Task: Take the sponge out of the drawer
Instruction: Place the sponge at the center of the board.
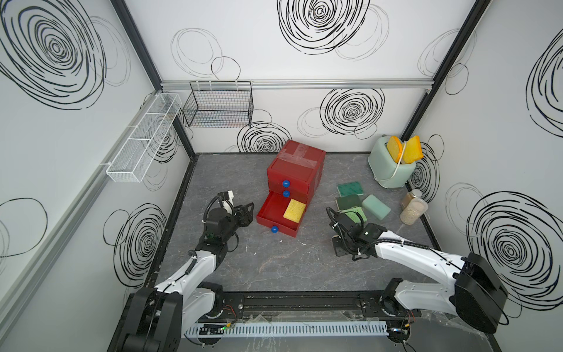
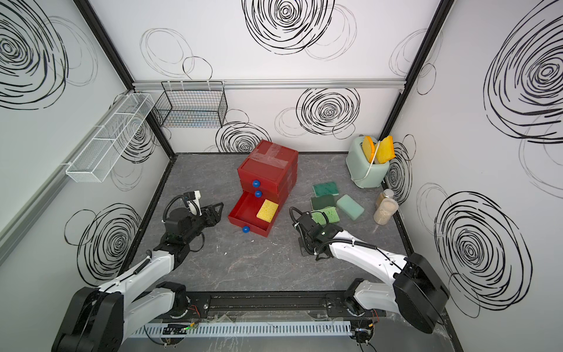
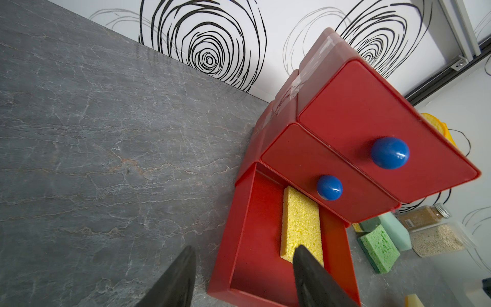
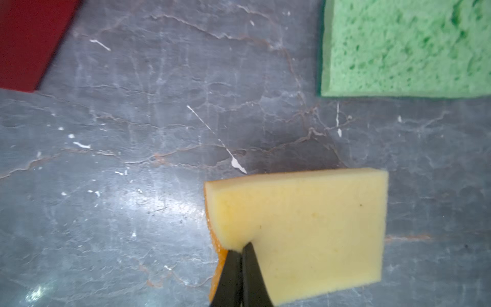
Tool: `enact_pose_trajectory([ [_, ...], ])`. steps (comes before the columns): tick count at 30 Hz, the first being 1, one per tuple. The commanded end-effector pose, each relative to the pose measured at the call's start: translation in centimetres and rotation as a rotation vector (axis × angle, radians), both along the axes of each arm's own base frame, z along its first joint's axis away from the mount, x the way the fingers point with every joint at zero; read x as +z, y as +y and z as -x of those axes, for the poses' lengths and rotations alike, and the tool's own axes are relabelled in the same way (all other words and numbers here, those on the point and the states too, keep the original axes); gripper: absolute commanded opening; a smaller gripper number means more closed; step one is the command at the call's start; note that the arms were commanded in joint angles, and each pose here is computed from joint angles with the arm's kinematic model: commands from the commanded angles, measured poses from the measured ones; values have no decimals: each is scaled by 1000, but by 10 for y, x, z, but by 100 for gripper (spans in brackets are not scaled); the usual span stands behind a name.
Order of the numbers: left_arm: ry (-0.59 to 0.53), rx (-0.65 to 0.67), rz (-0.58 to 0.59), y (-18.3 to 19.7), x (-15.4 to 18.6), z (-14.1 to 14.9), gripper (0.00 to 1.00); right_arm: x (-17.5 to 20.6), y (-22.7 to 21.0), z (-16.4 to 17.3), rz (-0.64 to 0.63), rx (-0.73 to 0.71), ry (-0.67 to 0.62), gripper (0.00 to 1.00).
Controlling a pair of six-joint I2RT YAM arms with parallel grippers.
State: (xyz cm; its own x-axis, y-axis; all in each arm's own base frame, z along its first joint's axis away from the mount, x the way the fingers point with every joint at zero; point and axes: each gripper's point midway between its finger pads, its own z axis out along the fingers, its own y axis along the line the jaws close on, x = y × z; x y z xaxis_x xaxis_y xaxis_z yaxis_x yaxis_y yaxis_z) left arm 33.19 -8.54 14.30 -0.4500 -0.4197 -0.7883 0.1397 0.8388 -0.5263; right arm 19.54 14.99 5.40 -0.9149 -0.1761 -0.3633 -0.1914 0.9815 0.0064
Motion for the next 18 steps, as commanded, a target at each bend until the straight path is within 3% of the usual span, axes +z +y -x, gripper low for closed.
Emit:
enact_pose_trajectory([
  [1, -58, -41, -10, -10, 17, -8, 62, -4, -11, -5, -25, -118, -27, 0],
  [4, -42, -66, -24, -17, 13, -8, 62, -10, -17, -6, -10, -155, -6, 12],
  [7, -42, -62, -27, -17, 12, -8, 62, -11, -24, -10, 26, -177, -23, 35],
  [9, -46, -59, -28, -16, 14, -8, 62, -3, -24, -16, 37, -169, -54, 43],
  [14, -47, -51, -31, -15, 13, -7, 62, 47, -6, -44, 34, -102, -183, 49],
  [18, -49, -45, -30, -14, 14, -8, 62, 92, 67, -60, -83, 189, -252, 46],
])
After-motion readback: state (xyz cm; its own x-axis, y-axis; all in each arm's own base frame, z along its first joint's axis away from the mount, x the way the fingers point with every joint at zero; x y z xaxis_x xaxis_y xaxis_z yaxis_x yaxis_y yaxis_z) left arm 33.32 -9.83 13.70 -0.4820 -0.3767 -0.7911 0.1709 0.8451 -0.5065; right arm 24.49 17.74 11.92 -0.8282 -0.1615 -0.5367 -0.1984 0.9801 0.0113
